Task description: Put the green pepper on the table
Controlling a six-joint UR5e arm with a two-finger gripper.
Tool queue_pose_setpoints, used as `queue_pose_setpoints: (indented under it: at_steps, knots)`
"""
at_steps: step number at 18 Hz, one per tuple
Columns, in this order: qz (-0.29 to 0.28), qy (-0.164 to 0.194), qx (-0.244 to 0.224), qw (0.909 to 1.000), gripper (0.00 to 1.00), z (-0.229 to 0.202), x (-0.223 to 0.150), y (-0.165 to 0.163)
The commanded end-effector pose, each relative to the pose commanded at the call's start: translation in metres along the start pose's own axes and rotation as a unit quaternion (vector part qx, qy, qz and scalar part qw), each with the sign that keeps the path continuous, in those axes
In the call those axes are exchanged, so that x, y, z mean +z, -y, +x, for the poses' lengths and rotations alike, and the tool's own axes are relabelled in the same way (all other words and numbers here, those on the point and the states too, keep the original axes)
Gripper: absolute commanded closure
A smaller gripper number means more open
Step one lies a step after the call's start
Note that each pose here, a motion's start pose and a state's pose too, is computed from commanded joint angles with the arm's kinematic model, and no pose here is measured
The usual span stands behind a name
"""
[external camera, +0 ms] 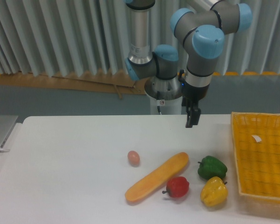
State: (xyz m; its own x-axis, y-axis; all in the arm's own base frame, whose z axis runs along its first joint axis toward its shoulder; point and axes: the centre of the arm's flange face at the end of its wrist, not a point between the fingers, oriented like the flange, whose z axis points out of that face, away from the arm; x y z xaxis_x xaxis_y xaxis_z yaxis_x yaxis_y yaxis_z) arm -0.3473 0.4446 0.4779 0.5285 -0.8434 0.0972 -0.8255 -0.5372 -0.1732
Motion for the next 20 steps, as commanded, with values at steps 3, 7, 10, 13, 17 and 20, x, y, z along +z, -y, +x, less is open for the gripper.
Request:
queue_pose_setpoints:
  at_steps: [3,7,10,13,17,20]
  knots:
    - [-0.001,0.017,-0.045,0.9988,0.00,0.000,-0.014,0.004]
    - [-0.060,0.036,-0.064,0.9955,0.00,-0.002,-0.020,-0.008]
    - [-0.070,0.034,-0.096,0.9923,0.00,-0.002,-0.015,-0.012]
    - [-0.080,0.046,-0.097,0.9910,0.00,-0.004,-0.006,-0.017]
    - [-0.089,0.056,-0.099,0.9895,0.00,-0.006,-0.009,-0.020]
    - [-0.091,0.053,-0.099,0.9894,0.00,-0.005,-0.009,-0.020]
